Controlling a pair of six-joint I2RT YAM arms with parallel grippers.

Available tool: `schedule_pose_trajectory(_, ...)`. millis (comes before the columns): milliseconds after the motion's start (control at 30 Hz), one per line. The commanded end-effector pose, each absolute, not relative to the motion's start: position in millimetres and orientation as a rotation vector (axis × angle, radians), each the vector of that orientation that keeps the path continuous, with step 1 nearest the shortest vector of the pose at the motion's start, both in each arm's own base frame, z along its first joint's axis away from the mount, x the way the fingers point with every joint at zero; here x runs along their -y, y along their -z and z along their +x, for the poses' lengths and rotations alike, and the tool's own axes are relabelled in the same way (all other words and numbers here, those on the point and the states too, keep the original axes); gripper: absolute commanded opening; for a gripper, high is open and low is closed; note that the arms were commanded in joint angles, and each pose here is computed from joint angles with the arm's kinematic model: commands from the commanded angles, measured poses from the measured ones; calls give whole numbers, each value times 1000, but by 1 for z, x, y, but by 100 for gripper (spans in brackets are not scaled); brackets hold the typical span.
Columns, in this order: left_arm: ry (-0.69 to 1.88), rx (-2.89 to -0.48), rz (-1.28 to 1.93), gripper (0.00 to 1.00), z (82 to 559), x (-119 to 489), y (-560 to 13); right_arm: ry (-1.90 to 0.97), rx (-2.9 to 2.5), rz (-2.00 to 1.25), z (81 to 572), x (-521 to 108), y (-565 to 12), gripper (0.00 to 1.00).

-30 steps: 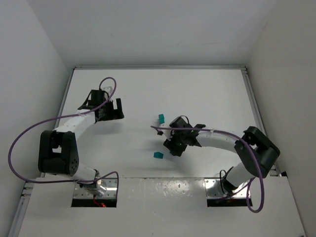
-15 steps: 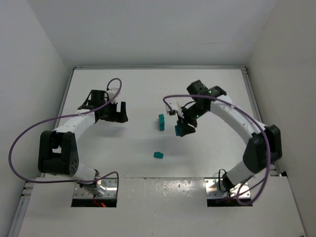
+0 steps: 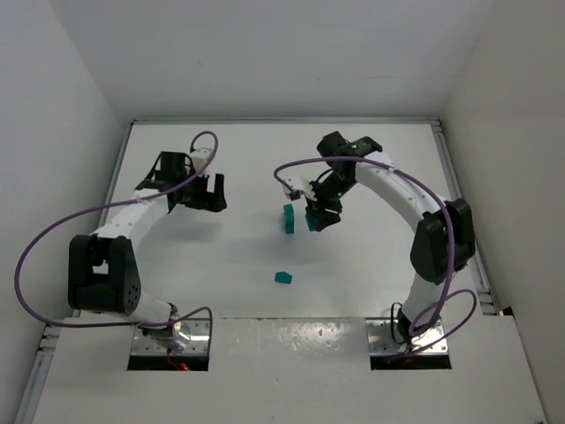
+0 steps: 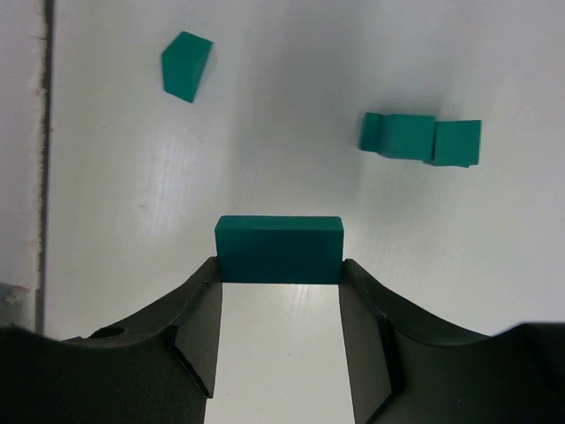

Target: Build the wood block tower

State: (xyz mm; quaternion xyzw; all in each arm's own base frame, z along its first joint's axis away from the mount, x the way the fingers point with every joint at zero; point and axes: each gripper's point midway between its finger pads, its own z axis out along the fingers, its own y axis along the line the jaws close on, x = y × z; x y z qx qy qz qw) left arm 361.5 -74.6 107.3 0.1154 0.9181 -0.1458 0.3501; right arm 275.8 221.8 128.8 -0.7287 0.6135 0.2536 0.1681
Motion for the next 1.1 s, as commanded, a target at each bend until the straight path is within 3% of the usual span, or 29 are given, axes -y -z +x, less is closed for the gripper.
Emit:
schedule_pose_trajectory(0, 330, -2337, 293, 99, 373, 64, -125, -596, -1706, -2060, 304, -236, -130, 1)
schedule_pose_trajectory(1067, 415, -2367, 90, 99, 387, 34, -120, -493, -1541, -2167, 344, -282, -115, 18)
